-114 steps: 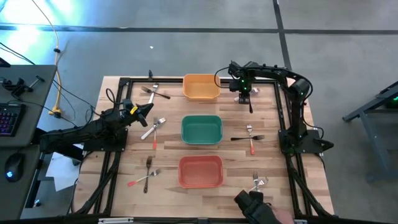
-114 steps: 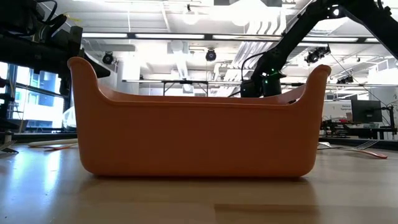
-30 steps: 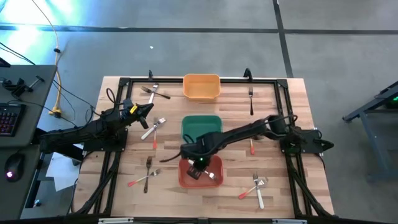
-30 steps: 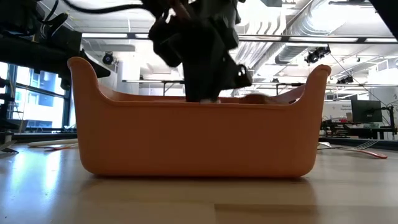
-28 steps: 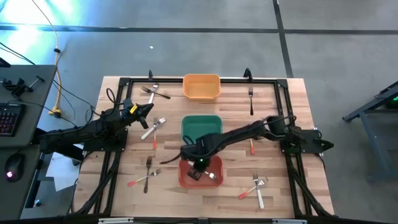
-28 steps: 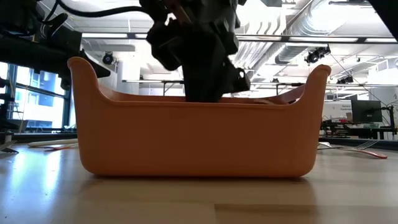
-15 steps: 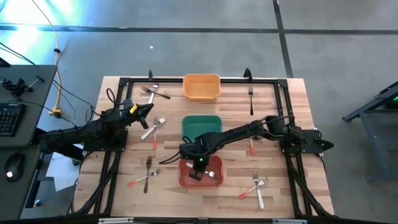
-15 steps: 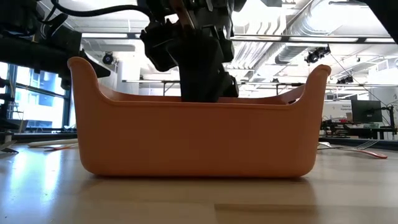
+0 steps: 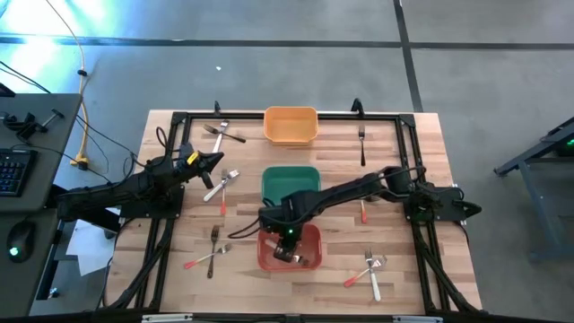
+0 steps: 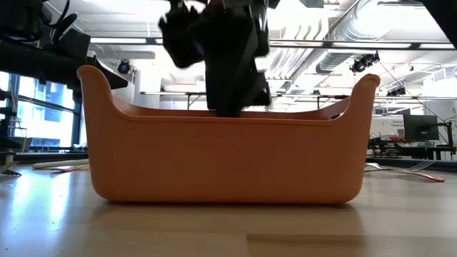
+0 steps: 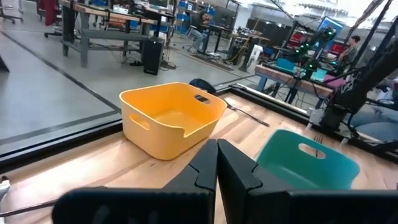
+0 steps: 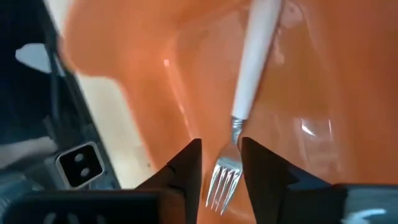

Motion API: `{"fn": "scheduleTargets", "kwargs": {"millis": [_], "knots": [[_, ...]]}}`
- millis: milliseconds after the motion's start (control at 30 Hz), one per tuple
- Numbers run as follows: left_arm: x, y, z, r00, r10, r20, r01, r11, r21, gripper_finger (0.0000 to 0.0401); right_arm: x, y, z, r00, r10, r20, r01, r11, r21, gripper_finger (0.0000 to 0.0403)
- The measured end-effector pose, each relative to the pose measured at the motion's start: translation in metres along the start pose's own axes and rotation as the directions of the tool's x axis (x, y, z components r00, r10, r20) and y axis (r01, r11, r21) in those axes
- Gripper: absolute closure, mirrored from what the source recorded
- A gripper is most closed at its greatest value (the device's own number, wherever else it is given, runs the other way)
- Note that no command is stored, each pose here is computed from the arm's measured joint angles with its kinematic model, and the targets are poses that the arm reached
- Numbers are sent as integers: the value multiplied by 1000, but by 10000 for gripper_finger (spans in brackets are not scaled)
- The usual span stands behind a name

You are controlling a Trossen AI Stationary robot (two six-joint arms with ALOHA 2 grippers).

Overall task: Sort silverware by color (type)
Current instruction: Put the orange fork into the yellow bin

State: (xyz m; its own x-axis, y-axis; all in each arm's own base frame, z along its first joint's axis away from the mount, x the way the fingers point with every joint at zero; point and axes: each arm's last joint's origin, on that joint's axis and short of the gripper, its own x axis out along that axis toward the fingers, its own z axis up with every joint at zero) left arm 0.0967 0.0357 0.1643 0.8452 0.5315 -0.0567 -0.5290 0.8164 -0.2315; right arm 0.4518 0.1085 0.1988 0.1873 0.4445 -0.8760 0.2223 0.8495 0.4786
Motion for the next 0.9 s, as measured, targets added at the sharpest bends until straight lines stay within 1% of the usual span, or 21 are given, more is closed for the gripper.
{"fn": "scheduleTargets", "kwargs": {"millis": [67,200,267,333,400,467,600,700,833,900], "knots": [[0,-1,-1,999,-35,-13,35,999,1,400,-13,7,2,1000,9,20,-8,999,-43,337],[0,-3,-2,992,-115,-46,115,993,-1,400,-51,19,13,992,44,116,-30,993,-115,390],[0,-4,-3,989,-137,-54,136,991,-5,400,-70,19,22,980,27,195,1,990,-141,397],[0,-4,-3,987,-148,-61,148,989,5,400,-85,15,27,969,-22,248,66,983,-170,392],[0,-4,-4,986,-153,-65,155,988,18,400,-93,6,33,955,-61,290,122,973,-197,395],[0,-4,-3,986,-154,-64,154,988,4,400,-97,-8,38,947,-101,304,171,962,-214,401],[0,-4,-4,986,-151,-76,150,989,-15,401,-100,-38,49,914,-172,367,282,920,-272,402],[2,-4,-6,985,-145,-99,144,989,-13,400,-102,-57,59,888,-156,432,306,902,-303,403],[5,-3,-10,983,-116,-139,112,993,-32,400,-105,-76,65,866,-68,496,275,892,-358,403],[6,-3,-13,981,-99,-166,95,995,-31,400,-109,-85,64,846,-46,531,279,887,-368,403]]}}
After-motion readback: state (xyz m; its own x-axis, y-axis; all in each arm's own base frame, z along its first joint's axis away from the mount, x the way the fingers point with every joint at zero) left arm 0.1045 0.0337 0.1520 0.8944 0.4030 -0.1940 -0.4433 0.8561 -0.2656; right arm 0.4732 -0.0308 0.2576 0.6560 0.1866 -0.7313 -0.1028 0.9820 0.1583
